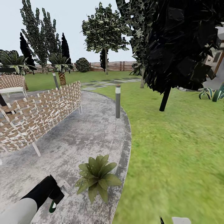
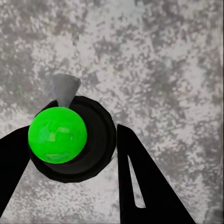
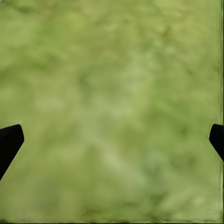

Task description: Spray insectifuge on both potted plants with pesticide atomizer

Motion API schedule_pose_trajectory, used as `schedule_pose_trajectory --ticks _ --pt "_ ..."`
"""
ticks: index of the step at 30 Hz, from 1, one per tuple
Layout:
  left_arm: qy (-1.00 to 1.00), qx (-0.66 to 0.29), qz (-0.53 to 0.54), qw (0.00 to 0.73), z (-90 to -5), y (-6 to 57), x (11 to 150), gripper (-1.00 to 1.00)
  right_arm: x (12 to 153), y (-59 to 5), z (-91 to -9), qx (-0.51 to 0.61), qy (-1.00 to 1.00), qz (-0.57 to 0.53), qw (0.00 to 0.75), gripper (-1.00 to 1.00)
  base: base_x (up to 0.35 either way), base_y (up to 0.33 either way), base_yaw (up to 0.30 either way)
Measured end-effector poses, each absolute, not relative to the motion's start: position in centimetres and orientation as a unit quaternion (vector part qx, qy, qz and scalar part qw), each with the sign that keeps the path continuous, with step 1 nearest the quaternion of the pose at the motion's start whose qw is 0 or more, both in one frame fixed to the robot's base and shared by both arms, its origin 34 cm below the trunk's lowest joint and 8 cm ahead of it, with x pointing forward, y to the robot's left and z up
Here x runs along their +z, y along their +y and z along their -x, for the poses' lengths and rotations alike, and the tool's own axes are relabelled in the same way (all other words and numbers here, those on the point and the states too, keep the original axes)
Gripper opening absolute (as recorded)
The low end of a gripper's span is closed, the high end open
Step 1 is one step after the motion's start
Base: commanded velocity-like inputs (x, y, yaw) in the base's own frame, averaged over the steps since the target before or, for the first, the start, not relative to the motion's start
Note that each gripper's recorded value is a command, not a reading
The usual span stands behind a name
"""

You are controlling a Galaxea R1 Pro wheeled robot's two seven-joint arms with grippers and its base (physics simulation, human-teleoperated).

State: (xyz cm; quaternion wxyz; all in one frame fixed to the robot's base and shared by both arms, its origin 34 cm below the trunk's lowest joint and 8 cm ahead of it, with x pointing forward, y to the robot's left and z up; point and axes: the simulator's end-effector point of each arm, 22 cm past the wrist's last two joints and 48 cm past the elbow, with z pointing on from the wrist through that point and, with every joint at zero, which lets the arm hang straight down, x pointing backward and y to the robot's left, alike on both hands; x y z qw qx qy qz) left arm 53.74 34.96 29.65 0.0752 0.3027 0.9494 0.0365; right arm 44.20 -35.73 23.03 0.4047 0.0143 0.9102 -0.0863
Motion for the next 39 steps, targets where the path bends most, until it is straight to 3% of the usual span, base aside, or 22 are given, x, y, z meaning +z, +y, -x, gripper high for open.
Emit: schedule_pose_trajectory --ticks 9,14,31,39 --pt "0.949 0.048 -0.3 0.081 -54.2 35.2 29.8 -1.0 23.0 -35.6 -44.2 -0.086 0.91 -0.015 0.405 1.0 -0.252 -0.189 0.238" --pt "0.949 0.044 -0.299 0.084 -54.3 34.8 29.8 -1.0 23.1 -35.6 -44.2 -0.086 0.91 -0.014 0.405 1.0 0.145 -0.186 0.24" --pt "0.949 0.039 -0.301 0.086 -54.4 33.9 29.8 -1.0 23.1 -35.8 -44.2 -0.087 0.91 -0.014 0.405 1.0 0.115 -0.081 0.015" --pt "0.949 0.037 -0.302 0.081 -54.0 33.9 29.5 -1.0 23.0 -35.5 -44.2 -0.085 0.91 -0.014 0.405 1.0 0.02 -0.042 0.248"
